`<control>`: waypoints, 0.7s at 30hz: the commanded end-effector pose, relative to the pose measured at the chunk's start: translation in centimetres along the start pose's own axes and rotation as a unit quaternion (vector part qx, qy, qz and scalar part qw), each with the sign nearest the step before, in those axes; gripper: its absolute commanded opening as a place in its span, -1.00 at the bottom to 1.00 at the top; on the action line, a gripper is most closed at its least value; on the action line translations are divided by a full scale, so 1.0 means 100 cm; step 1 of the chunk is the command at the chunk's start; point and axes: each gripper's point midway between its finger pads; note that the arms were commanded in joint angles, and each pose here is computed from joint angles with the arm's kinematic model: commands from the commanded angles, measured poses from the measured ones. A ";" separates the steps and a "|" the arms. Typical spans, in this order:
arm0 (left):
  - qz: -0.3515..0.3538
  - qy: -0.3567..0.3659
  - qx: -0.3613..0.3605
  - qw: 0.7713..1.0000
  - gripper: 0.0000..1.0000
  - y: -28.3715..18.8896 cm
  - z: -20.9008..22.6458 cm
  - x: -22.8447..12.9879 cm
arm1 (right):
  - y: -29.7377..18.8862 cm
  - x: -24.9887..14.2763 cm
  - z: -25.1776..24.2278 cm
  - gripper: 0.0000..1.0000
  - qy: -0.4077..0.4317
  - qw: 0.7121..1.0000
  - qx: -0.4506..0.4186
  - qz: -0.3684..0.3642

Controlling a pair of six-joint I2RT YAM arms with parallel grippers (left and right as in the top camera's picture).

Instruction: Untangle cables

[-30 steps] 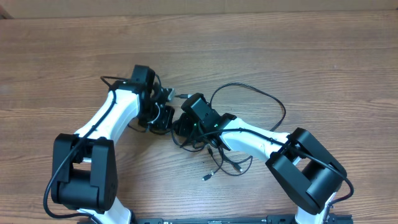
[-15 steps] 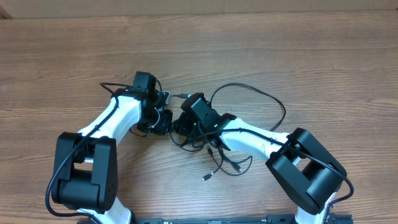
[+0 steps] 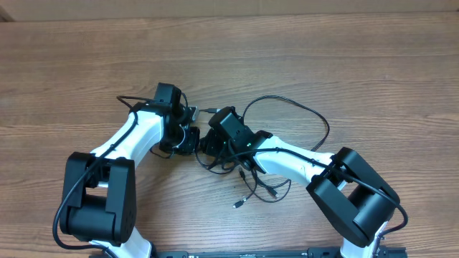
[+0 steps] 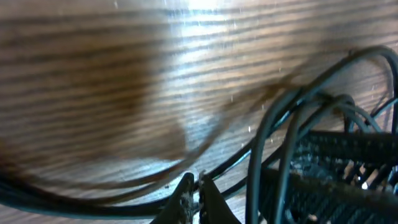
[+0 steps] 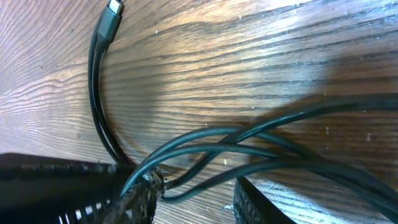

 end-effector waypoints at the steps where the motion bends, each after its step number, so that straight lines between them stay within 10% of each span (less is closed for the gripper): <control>1: 0.017 -0.004 -0.013 1.000 -0.88 0.001 -0.006 -0.010 | 0.004 -0.001 -0.005 -0.22 0.002 1.000 -0.010 -0.002; 21: 0.045 -0.010 -0.046 0.998 -0.86 0.000 -0.016 -0.022 | 0.003 -0.010 -0.013 -0.44 0.006 1.000 -0.024 0.018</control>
Point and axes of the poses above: each gripper's point midway between its finger pads, its own y axis out along the fingers, its own z axis along the line the jaws close on, x = y × z, and after that the axes turned 12 degrees about -y, right-handed
